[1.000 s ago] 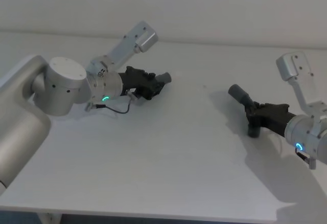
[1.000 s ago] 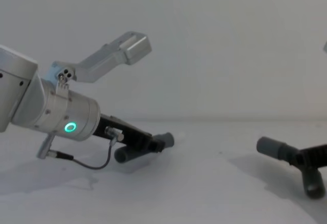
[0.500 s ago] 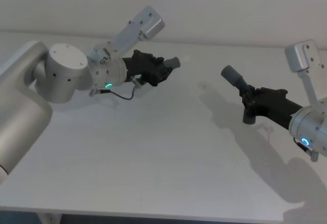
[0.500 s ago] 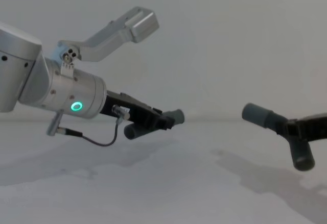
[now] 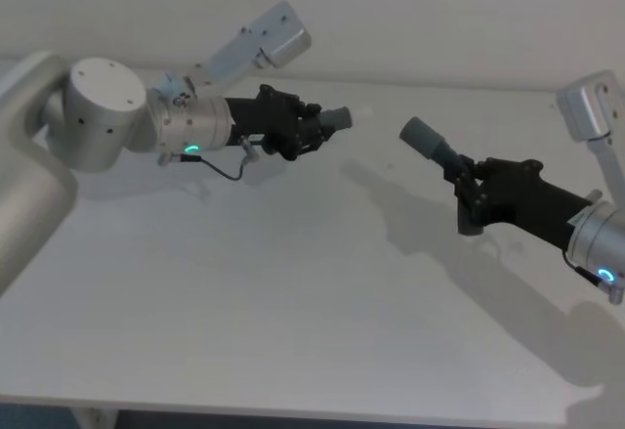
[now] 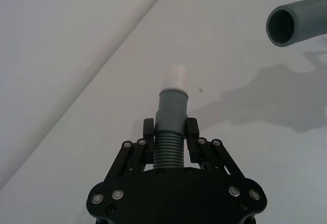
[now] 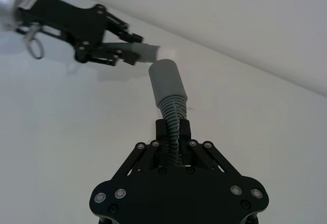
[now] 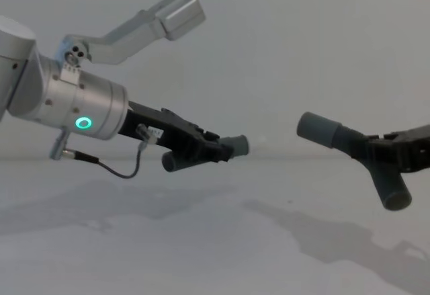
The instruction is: Use both hands to pick up one end of the pipe from the table, align the ends, and insert them.
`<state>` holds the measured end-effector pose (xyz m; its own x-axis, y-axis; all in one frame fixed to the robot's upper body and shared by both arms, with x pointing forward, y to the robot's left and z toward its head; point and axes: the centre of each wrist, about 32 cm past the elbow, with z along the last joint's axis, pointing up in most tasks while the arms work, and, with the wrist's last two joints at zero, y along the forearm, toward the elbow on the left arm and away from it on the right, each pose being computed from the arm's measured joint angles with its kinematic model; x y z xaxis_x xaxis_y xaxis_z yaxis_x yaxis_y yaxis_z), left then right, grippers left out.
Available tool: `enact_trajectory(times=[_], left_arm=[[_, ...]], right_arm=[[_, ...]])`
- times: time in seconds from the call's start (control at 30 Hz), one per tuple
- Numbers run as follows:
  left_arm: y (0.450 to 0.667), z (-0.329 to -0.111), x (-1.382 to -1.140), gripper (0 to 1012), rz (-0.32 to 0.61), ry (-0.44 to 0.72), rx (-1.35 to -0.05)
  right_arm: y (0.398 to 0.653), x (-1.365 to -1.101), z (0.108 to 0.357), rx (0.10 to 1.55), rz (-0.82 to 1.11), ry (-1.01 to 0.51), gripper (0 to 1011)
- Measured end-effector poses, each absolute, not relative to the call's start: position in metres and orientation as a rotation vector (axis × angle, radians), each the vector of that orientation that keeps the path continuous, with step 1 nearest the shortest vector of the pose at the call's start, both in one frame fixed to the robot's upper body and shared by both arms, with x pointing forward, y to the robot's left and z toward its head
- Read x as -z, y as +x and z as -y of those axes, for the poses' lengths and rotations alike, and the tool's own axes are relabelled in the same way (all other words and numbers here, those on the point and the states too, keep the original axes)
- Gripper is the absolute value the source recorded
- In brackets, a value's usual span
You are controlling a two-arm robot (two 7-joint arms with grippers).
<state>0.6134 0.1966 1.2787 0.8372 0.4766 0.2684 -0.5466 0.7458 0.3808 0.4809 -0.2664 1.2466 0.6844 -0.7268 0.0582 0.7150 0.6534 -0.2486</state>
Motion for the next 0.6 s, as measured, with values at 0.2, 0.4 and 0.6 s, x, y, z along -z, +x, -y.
enact_trajectory(times=[0.2, 0.4, 0.6], left_arm=[[0.618, -0.207, -1.286, 355, 0.183, 0.478, -0.5], [0.62, -0.216, -1.293, 355, 0.215, 0.495, -0.441], [0.622, -0.225, -1.299, 355, 0.252, 0.505, -0.38]], right_arm=[[0.482, -1.248, 0.274, 0.742, -0.021, -0.25, 134], [0.485, -1.249, 0.282, 0.643, 0.011, -0.242, 134], [0.49, -1.25, 0.288, 0.555, 0.039, -0.242, 134]])
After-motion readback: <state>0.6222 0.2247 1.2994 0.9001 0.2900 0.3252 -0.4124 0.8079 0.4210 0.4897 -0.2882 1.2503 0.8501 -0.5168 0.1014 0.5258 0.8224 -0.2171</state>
